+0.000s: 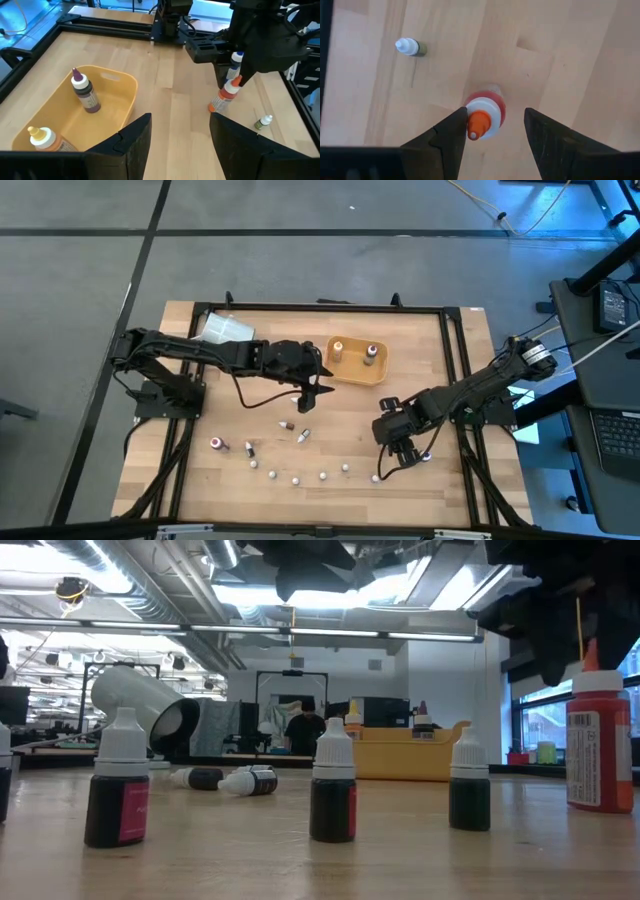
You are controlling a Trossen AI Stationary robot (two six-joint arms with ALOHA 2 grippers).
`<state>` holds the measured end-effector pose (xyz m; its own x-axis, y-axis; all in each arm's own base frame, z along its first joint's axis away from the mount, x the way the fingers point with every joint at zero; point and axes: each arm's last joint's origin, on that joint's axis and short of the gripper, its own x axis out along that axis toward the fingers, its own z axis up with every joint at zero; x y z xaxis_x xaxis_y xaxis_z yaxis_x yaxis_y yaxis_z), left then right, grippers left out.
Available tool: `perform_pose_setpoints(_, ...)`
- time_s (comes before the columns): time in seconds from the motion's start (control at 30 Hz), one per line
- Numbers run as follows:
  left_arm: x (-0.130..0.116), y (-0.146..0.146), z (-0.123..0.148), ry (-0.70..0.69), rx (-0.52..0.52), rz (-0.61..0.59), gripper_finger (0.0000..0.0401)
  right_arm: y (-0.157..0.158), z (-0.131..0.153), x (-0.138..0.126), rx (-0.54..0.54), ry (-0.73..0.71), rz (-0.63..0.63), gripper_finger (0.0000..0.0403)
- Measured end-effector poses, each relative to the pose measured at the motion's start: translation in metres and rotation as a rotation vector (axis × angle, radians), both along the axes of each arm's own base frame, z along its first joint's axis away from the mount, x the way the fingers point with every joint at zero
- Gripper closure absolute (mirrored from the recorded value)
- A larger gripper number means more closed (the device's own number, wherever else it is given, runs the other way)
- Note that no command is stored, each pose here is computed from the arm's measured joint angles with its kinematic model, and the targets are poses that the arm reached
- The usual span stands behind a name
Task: Pick & Place food coloring
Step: Put the large orange food coloring bottles into the yellow bin
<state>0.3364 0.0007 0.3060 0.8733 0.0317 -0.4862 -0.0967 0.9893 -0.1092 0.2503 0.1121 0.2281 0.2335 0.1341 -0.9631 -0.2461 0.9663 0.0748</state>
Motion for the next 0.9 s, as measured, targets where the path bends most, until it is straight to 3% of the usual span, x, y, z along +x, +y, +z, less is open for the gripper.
perform_pose_setpoints(0.57,0.000,0.000,0.000,0.001,0.000,0.001,0.0207,0.010,0.003,-0.003,0.023,-0.011,0.047,0.0203)
perform_pose_setpoints(0.9,0.000,0.000,0.000,0.001,0.001,0.001,0.0206,0.009,-0.004,-0.005,-0.002,0.002,0.014,0.0203)
